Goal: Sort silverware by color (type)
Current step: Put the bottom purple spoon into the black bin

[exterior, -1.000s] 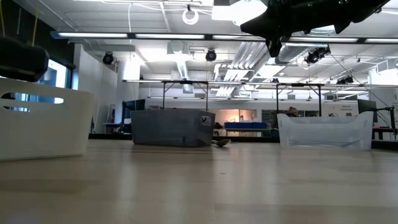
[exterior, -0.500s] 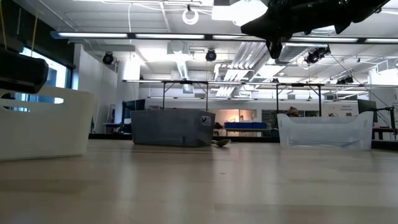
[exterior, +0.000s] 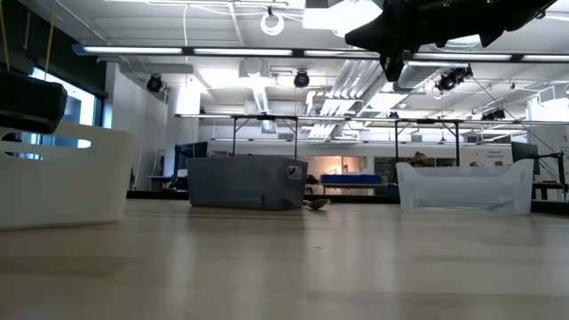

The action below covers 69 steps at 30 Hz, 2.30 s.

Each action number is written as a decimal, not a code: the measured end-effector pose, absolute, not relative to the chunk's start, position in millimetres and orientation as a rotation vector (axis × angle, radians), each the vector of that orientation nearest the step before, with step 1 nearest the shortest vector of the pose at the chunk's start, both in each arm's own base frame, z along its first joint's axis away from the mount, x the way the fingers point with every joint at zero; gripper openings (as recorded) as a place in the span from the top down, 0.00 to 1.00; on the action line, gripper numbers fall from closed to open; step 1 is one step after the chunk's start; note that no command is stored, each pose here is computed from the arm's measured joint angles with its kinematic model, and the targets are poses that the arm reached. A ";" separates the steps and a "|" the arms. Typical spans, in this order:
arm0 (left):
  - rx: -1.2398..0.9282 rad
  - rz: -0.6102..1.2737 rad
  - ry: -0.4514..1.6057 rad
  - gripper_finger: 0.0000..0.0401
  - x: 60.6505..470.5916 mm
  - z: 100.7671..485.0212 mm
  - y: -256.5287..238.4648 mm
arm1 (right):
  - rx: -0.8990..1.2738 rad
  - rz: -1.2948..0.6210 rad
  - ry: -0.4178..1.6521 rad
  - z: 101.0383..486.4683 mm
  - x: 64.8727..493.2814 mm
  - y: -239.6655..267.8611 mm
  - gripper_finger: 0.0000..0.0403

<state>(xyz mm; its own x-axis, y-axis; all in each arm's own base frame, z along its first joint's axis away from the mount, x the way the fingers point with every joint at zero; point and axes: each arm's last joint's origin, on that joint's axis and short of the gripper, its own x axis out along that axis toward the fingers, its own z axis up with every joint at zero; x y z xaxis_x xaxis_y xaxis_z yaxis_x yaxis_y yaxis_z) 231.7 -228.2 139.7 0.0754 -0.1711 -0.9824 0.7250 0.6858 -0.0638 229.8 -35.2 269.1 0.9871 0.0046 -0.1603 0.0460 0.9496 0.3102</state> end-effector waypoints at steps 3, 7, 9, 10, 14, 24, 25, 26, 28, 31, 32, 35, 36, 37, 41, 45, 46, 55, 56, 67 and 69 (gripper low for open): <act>0.507 -0.726 1.325 0.94 232.2 142.4 -228.8 | 0.318 -0.021 0.161 269.0 229.8 -35.2 1.00; 0.506 -0.727 1.324 0.98 232.5 142.4 -229.0 | 0.319 -0.022 0.165 268.6 229.8 -35.2 1.00; 0.507 -0.727 1.323 0.99 232.5 141.6 -229.3 | 0.319 -0.022 0.165 268.5 229.7 -35.2 1.00; 0.506 -0.728 1.322 1.00 232.7 141.6 -229.4 | 0.318 -0.022 0.165 268.6 229.8 -35.2 1.00; 0.505 -0.728 1.320 1.00 232.7 141.4 -229.5 | 0.317 -0.022 0.166 268.5 229.7 -35.2 1.00; 0.506 -0.728 1.322 1.00 232.4 141.6 -229.2 | 0.319 -0.025 0.185 266.7 229.4 -35.1 1.00; 0.504 -0.729 1.318 1.00 232.4 142.1 -229.2 | 0.320 -0.025 0.186 266.5 229.4 -35.1 1.00; 0.503 -0.730 1.312 1.00 232.7 142.4 -229.4 | 0.320 -0.026 0.188 266.3 229.3 -35.1 1.00; 0.498 -0.733 1.300 1.00 233.1 143.4 -229.9 | 0.320 -0.026 0.190 266.2 229.3 -35.1 1.00; 0.478 -0.739 1.255 1.00 237.1 144.5 -232.0 | 0.322 -0.027 0.201 265.1 229.1 -35.1 1.00; 0.473 -0.739 1.246 1.00 238.4 144.7 -232.0 | 0.323 -0.028 0.206 264.6 229.0 -35.1 1.00; 0.453 -0.730 1.216 1.00 244.6 146.2 -231.3 | 0.325 -0.030 0.219 263.3 228.7 -35.0 1.00; 0.439 -0.722 1.204 1.00 247.4 146.9 -230.5 | 0.326 -0.030 0.224 262.8 228.6 -35.0 1.00; 0.424 -0.705 1.197 1.00 250.2 147.4 -229.1 | 0.327 -0.030 0.230 262.3 228.5 -34.9 1.00; 0.368 -0.650 1.185 1.00 260.9 148.3 -220.7 | 0.330 -0.013 0.236 261.9 228.4 -34.4 1.00; 0.368 -0.596 1.187 1.00 271.9 156.3 -212.9 | 0.334 0.013 0.246 261.3 228.2 -33.6 1.00; 0.381 -0.587 1.200 1.00 274.2 161.3 -211.7 | 0.335 0.015 0.251 260.9 228.1 -33.5 1.00; 0.449 -0.601 1.301 1.00 254.3 184.8 -228.6 | 0.315 0.018 0.280 258.1 227.3 -33.2 1.00; 0.465 -0.613 1.300 1.00 249.9 184.8 -233.0 | 0.315 0.018 0.280 258.1 227.3 -33.2 1.00; 0.568 -0.558 1.361 1.00 223.8 160.5 -233.1 | 0.344 0.051 0.286 258.1 227.3 -32.2 1.00; 0.586 -0.596 1.362 1.00 222.3 158.0 -232.9 | 0.362 0.048 0.290 257.7 227.2 -32.2 1.00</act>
<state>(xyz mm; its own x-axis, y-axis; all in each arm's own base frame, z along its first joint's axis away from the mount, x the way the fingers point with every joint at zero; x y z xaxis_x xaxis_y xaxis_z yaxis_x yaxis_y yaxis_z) 222.3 -232.9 158.0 0.1104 -0.0518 -0.9925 0.6937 0.7191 0.0396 227.2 -32.2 257.7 0.9575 0.0977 -0.2713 0.0056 0.9344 0.3561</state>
